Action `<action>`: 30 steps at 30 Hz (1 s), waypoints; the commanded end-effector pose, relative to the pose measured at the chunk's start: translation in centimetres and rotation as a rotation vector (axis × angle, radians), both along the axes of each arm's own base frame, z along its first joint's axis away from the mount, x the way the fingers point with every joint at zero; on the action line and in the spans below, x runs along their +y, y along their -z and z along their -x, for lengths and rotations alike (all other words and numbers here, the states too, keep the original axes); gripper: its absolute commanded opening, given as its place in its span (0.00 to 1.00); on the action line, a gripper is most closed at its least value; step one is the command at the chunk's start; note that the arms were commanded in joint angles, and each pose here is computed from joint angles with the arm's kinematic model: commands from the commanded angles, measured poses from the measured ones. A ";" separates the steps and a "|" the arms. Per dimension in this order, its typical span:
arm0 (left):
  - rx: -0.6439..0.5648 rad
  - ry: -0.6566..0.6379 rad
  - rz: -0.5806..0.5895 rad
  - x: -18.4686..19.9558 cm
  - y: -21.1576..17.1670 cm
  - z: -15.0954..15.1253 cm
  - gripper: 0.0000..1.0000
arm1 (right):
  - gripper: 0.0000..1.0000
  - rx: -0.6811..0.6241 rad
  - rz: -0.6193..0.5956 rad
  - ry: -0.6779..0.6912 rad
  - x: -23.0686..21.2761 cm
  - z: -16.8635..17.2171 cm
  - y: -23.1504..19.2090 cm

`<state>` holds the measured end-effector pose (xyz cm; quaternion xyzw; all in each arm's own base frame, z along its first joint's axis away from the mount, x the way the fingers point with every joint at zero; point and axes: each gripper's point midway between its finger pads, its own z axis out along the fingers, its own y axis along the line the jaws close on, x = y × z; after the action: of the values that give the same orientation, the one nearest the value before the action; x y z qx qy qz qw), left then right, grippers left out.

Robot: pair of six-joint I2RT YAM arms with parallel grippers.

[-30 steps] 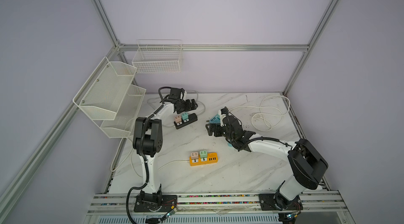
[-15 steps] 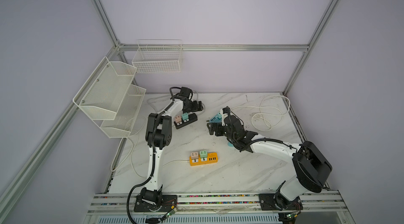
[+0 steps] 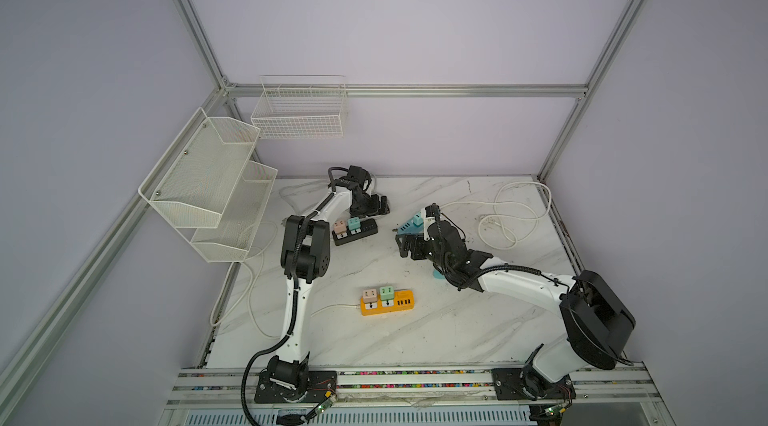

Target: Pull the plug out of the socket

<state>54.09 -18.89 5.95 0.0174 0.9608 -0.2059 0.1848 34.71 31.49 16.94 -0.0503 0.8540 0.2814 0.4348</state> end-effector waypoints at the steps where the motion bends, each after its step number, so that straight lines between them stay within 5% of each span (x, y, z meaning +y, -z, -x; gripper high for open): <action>1: -0.025 0.044 0.030 -1.2 -2.2 -0.3 1.00 | 0.97 -0.011 0.001 0.008 -0.3 0.3 -0.7; 20: 0.023 0.148 0.044 -4.1 -4.3 5.8 1.00 | 0.98 0.001 0.019 -0.034 1.6 1.0 0.1; 30: -0.156 0.111 0.093 -3.9 -13.8 5.6 1.00 | 0.98 -0.028 0.071 -0.113 3.4 0.7 0.4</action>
<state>48.95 -23.08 13.65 0.0730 0.9479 -0.2441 0.1913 33.68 33.65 16.26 -0.0914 0.8567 0.2767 0.4256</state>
